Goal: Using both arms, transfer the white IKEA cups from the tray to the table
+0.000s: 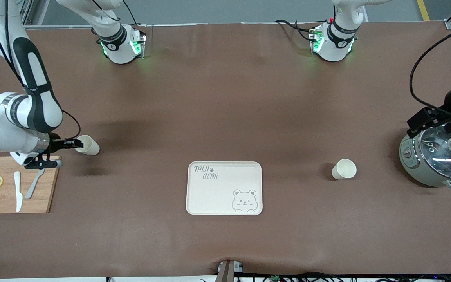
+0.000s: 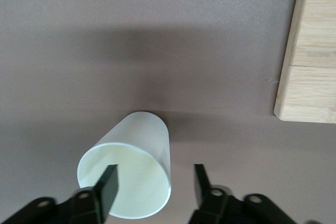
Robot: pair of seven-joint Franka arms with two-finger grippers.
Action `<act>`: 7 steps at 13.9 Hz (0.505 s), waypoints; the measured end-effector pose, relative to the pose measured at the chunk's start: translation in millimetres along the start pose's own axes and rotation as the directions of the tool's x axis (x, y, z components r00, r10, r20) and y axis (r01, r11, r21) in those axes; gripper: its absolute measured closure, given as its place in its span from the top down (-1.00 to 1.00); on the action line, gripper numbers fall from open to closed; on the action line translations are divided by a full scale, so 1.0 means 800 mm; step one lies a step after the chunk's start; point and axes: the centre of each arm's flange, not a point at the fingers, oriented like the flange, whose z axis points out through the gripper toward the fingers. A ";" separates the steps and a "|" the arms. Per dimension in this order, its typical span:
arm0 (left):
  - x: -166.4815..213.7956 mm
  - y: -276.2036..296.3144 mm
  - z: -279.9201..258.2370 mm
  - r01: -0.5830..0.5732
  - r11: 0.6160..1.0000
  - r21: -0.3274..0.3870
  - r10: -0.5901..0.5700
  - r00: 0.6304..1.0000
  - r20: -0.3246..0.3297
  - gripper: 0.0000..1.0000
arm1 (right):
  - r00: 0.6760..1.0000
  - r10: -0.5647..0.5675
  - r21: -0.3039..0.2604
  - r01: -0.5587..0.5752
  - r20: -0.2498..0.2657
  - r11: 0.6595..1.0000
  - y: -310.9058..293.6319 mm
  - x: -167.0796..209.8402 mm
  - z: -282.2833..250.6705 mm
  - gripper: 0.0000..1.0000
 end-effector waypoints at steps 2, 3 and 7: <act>-0.023 0.003 -0.028 -0.015 1.000 0.012 0.014 1.000 0.025 1.00 | 1.000 -0.021 0.009 0.021 0.013 1.000 -0.006 0.009 -0.034 0.89; -0.037 0.006 -0.041 -0.026 1.000 0.016 0.026 0.999 0.042 1.00 | 0.999 -0.045 0.010 0.045 0.004 0.999 -0.013 0.018 -0.067 0.99; -0.074 0.010 -0.073 -0.069 0.997 0.017 0.067 0.994 0.084 1.00 | 0.994 -0.103 0.003 0.103 -0.041 0.995 -0.044 0.031 -0.220 1.00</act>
